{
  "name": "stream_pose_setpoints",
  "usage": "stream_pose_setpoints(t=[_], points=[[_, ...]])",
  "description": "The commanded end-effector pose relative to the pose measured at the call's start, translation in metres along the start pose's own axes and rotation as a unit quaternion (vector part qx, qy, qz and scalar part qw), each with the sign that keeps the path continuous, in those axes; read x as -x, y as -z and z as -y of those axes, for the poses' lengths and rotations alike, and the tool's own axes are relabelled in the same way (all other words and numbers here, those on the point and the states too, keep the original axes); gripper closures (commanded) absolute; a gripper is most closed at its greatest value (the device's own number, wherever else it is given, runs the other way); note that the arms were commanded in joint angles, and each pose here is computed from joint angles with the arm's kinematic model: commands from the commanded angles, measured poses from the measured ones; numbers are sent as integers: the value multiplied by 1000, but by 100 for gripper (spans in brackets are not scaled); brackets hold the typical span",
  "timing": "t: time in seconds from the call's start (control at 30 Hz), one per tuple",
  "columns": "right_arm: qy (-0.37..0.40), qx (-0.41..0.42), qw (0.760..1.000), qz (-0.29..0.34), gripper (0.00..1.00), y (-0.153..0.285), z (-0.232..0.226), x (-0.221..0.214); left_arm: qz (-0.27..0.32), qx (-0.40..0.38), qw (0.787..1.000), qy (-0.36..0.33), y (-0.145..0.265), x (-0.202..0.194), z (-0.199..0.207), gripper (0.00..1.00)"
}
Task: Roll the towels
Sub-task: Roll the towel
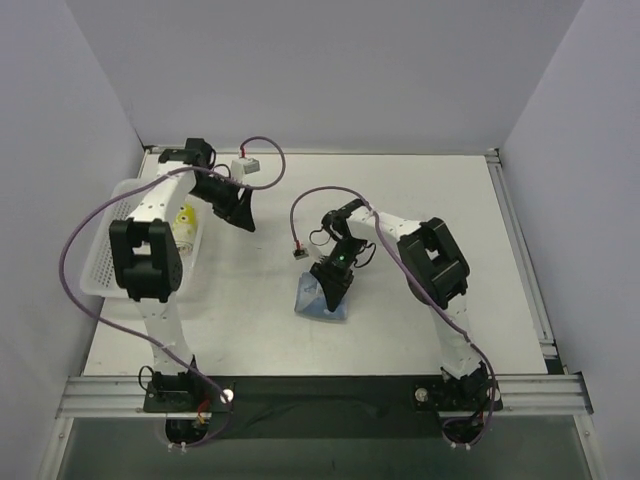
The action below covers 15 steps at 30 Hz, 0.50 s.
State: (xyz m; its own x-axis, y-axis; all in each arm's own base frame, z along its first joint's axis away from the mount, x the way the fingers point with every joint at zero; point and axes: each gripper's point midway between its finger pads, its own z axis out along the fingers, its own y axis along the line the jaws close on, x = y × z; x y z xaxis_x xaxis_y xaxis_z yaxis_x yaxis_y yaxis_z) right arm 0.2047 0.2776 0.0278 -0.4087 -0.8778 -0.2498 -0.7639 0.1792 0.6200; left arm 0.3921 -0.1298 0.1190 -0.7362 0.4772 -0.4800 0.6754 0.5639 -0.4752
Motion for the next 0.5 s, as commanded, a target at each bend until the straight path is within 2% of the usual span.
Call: stream_pose_setpoints(t=[0.0, 0.07, 0.1, 0.17, 0.2, 0.27, 0.3, 0.33, 0.4, 0.47], points=[[-69, 70, 995, -2, 100, 6, -15, -6, 60, 57, 995, -47, 28, 10, 28, 39], [-78, 94, 993, 5, 100, 6, -11, -4, 111, 82, 985, -99, 43, 21, 47, 37], [-90, 111, 990, -2, 97, 1, -9, -7, 97, 71, 988, -101, 30, 1, 55, 37], [-101, 142, 985, 1, 94, 8, -15, 0, 92, 70, 975, -189, 22, -4, 93, 36], [-108, 159, 981, -3, 93, 4, -11, -2, 68, 76, 972, -211, 6, -21, 98, 35], [-122, 175, 977, -3, 91, 9, -11, 7, 54, 74, 951, -294, -11, -32, 133, 34], [-121, 192, 974, -8, 92, 3, -6, 5, 55, 88, 941, -323, -18, -31, 137, 33], [-142, 213, 967, -20, 92, 7, -14, 4, 34, 87, 936, -338, -31, -51, 137, 32], [-157, 232, 960, -22, 92, 5, -13, 8, 34, 80, 908, -409, -50, -53, 165, 30], [-163, 234, 958, -23, 92, 3, -10, 7, 15, 78, 891, -447, -68, -63, 177, 29]])
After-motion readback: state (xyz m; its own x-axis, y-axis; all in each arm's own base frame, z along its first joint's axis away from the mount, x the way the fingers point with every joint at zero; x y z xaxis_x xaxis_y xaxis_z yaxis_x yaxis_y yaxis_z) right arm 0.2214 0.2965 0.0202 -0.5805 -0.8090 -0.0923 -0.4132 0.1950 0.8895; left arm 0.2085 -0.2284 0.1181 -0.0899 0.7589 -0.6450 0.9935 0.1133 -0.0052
